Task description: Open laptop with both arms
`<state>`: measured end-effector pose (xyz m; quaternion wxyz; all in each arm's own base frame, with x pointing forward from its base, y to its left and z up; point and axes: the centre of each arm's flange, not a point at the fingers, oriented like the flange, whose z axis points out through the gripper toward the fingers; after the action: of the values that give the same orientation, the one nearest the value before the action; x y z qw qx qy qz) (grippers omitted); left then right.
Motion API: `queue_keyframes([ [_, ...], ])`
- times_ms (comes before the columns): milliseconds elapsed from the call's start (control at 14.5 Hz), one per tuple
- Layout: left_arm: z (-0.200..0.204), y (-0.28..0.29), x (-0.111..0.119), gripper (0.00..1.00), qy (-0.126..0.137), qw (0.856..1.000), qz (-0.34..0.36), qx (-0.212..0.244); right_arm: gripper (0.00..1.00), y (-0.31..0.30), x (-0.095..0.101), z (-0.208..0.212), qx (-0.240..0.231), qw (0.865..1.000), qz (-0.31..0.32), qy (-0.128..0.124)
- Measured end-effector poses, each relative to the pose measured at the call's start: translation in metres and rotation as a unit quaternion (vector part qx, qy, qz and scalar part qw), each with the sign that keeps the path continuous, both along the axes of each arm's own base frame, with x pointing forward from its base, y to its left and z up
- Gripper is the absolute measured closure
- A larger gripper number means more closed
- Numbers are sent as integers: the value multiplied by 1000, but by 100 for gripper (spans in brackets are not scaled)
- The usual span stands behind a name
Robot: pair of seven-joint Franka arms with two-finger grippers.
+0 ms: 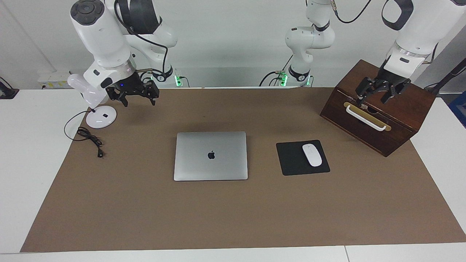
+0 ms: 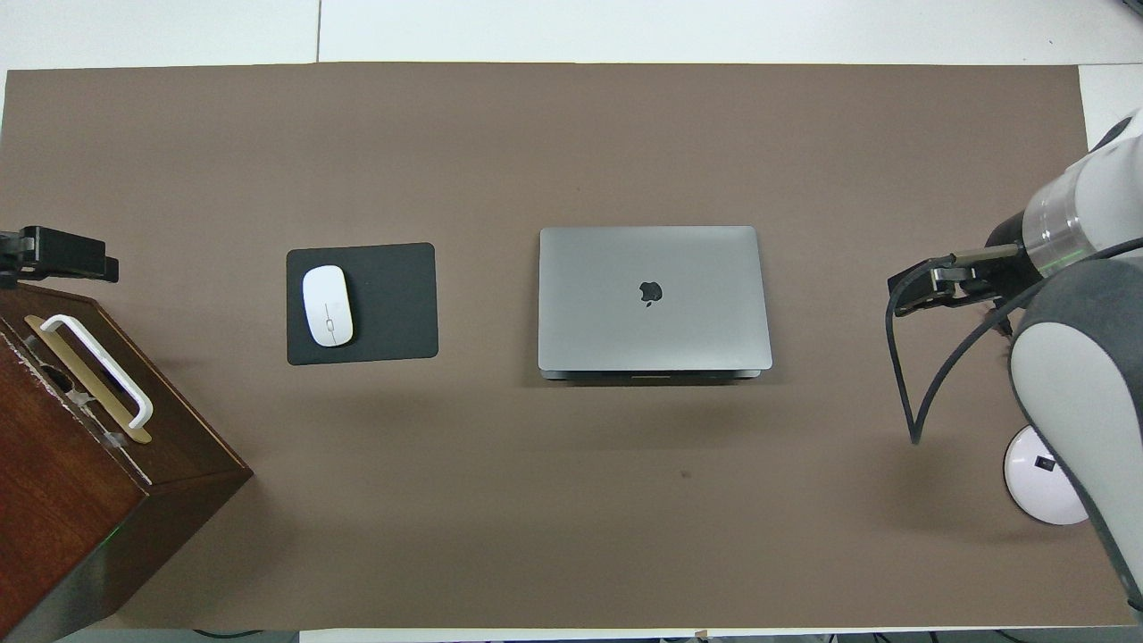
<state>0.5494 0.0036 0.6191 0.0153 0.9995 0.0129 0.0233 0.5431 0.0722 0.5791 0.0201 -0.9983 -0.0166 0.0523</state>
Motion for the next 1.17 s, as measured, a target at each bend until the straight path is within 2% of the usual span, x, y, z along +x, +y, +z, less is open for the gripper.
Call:
queue_keyframes([
  [138,0,0,0,42,0,1000,1,0,0,12,-1,1,6,1000,10,-5],
  [484,0,-1,0,99,1,1000,3,0,0,54,-3,-6,8,999,48,-19],
  [760,-5,-4,0,99,2,1000,1,0,0,86,-9,-34,9,997,75,-18],
  [898,-15,-15,2,99,-18,1000,-7,-7,0,102,-13,-52,10,996,89,-21],
  [1175,-47,-76,-7,99,-77,995,-52,-23,0,142,-28,-85,-8,990,136,-26],
])
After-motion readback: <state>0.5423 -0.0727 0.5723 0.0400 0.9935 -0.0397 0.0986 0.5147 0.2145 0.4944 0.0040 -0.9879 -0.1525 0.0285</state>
